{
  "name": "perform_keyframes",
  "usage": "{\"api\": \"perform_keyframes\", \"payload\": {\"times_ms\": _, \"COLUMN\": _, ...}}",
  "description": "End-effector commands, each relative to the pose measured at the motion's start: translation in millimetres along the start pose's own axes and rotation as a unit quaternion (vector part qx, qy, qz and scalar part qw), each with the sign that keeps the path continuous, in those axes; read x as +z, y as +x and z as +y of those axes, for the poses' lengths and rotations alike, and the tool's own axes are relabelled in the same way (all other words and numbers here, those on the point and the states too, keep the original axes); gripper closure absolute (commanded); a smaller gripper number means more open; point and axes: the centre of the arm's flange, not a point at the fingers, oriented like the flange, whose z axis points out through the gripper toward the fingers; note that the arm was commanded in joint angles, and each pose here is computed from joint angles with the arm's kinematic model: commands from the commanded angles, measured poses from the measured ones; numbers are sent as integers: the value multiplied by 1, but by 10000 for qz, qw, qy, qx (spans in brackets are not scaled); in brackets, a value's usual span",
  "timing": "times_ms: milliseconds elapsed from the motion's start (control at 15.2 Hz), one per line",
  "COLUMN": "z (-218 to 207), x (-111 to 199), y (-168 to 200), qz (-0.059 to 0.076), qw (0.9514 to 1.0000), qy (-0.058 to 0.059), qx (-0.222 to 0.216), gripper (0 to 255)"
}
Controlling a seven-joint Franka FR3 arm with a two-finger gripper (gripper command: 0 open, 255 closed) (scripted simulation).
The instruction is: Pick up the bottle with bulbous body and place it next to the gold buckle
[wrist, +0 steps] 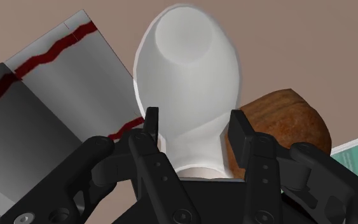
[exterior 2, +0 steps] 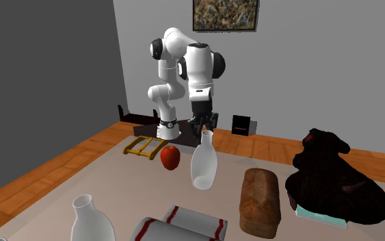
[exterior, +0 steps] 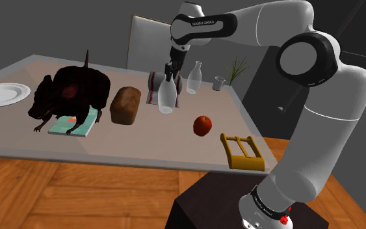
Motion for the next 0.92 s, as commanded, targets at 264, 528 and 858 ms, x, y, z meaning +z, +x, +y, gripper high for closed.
{"api": "perform_keyframes", "payload": {"times_ms": 264, "z": 0, "x": -31, "y": 4, "qz": 2, "qw": 10000, "qy": -1, "qx": 0, "gripper": 255}}
{"api": "perform_keyframes", "payload": {"times_ms": 528, "z": 0, "x": -52, "y": 6, "qz": 2, "qw": 10000, "qy": -1, "qx": 0, "gripper": 255}}
{"api": "perform_keyframes", "payload": {"times_ms": 858, "z": -7, "x": -83, "y": -11, "qz": 2, "qw": 10000, "qy": -1, "qx": 0, "gripper": 255}}
